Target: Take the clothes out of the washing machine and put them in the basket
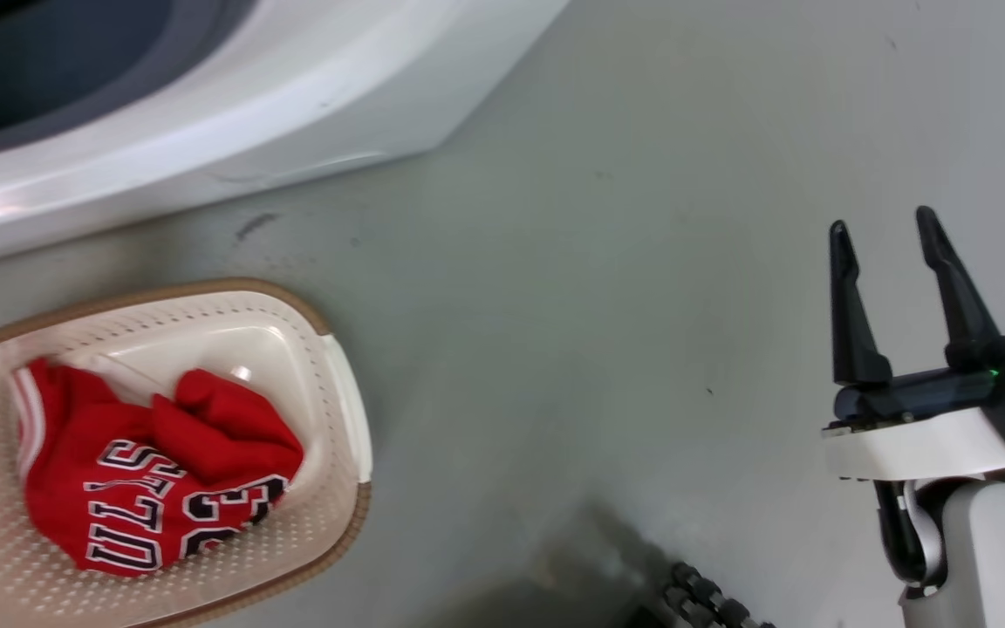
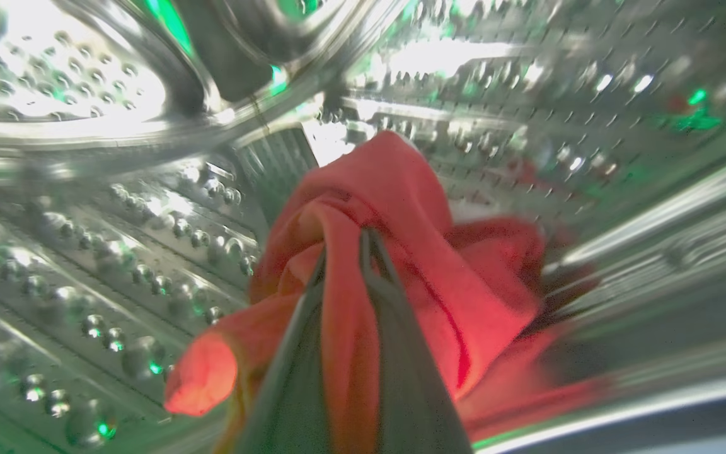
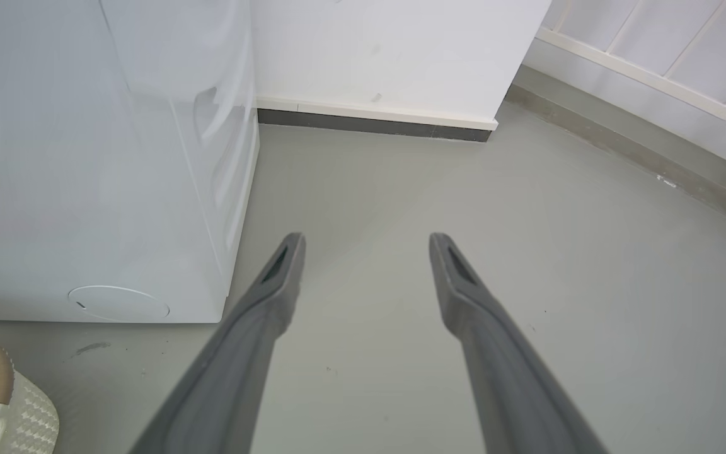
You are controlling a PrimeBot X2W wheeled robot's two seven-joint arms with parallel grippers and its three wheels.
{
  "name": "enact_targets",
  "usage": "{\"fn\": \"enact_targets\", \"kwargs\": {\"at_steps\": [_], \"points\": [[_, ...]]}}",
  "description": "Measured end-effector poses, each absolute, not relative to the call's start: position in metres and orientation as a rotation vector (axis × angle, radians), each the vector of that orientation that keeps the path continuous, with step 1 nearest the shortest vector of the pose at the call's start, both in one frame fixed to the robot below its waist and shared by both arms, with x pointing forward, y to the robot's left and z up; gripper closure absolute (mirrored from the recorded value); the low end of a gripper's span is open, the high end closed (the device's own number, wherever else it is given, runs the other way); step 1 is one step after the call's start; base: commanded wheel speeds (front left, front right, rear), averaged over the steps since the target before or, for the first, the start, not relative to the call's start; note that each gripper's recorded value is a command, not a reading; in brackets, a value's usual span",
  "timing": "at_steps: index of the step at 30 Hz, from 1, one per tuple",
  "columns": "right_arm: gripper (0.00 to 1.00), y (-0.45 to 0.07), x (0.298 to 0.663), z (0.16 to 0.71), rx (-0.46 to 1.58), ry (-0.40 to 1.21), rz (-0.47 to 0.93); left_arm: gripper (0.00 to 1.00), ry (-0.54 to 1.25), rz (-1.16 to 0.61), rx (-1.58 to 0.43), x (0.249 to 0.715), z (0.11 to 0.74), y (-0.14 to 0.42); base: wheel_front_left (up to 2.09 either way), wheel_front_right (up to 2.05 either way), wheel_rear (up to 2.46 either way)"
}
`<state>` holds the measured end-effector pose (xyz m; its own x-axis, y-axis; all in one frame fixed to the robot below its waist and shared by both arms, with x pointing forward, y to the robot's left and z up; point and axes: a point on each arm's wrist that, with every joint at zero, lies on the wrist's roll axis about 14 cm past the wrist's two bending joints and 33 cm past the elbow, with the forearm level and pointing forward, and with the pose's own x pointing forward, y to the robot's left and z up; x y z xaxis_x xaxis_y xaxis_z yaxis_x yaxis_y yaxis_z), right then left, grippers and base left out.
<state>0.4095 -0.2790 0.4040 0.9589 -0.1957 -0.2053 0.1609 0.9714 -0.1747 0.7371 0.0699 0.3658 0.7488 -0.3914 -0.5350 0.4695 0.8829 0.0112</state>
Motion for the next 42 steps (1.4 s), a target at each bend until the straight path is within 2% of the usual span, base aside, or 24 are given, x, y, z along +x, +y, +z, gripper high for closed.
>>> {"fn": "enact_targets", "kwargs": {"at_steps": [4, 11, 22, 27, 35, 42], "points": [[0.0, -0.279, 0.413, 0.416, -0.173, 0.185, -0.176, 1.0, 0.404, -0.467, 0.103, 0.73, 0.401, 0.069, 0.0, 0.0, 0.0], [0.0, -0.263, 0.42, 0.438, -0.178, 0.113, -0.131, 1.0, 0.247, -0.436, 0.081, 0.697, 0.436, 0.088, 0.0, 0.0, 0.0], [0.0, -0.234, 0.42, 0.473, -0.167, 0.011, -0.055, 1.0, 0.071, -0.426, 0.092, 0.625, 0.49, 0.099, 0.0, 0.0, 0.0], [0.0, -0.219, 0.418, 0.487, -0.16, -0.03, -0.016, 1.0, -0.084, -0.397, 0.078, 0.595, 0.545, 0.106, 0.0, 0.0, 0.0], [0.0, -0.2, 0.413, 0.502, -0.148, -0.073, 0.032, 1.0, -0.25, -0.387, 0.041, 0.532, 0.595, 0.115, 0.0, 0.0, 0.0], [0.0, -0.19, 0.41, 0.507, -0.14, -0.089, 0.057, 1.0, -0.334, -0.42, 0.002, 0.48, 0.615, 0.111, 0.0, 0.0, 0.0]]}}
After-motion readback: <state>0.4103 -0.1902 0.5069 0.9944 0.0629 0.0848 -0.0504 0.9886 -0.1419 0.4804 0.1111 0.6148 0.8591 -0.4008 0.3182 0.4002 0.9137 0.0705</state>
